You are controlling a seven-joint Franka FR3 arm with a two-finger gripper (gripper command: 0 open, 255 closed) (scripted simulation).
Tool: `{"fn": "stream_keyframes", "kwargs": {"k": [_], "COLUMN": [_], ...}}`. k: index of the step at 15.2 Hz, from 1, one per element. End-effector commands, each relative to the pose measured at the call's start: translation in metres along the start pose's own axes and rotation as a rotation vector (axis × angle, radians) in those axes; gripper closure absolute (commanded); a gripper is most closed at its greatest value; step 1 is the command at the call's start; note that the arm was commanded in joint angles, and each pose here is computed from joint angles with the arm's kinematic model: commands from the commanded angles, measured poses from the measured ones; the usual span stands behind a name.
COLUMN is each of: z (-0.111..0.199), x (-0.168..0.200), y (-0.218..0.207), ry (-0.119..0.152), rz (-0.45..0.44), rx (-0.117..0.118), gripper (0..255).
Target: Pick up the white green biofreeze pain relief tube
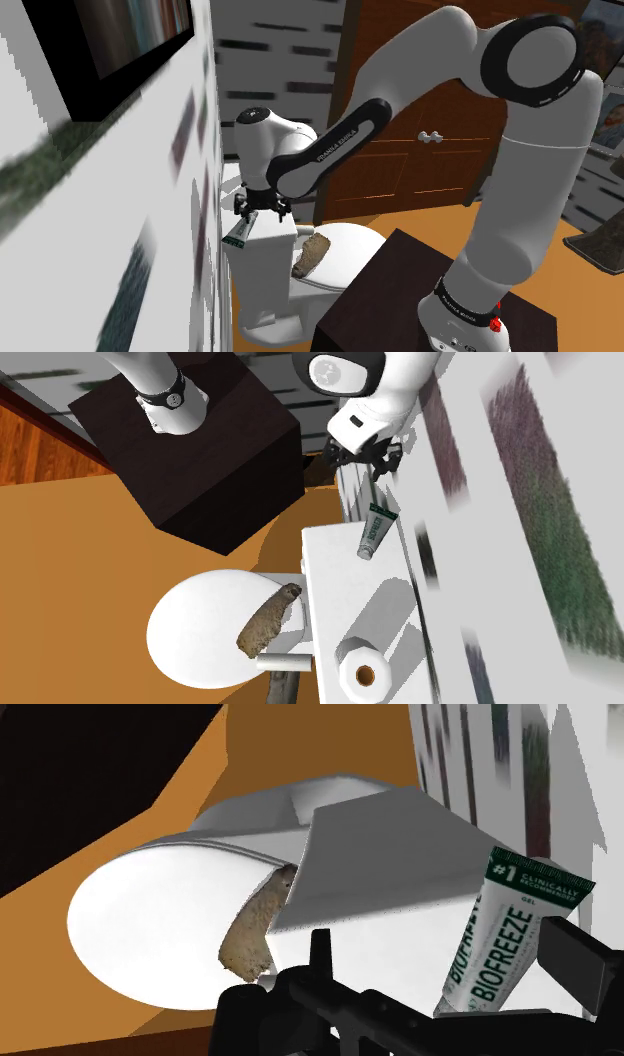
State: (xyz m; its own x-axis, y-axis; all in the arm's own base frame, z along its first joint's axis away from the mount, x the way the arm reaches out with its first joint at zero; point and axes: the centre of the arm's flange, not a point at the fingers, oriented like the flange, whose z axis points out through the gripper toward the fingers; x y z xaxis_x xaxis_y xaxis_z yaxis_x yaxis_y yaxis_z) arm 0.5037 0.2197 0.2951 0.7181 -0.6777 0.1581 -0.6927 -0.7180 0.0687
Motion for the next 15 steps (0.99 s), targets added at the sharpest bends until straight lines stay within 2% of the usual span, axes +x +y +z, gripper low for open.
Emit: {"fn": "stream_keyframes", "kwargs": {"k": [1,10,15], "z": [0.017,0.091,0.113], "x": [0.009,0.063,0.061], "y": [-0.018,-0.091,-0.094], "ry": [0.025,0.120,0.121], "rz": [0.055,0.282,0.286], "rx": [-0.008,-0.042,-0.043], "gripper": [0,0,0]}}
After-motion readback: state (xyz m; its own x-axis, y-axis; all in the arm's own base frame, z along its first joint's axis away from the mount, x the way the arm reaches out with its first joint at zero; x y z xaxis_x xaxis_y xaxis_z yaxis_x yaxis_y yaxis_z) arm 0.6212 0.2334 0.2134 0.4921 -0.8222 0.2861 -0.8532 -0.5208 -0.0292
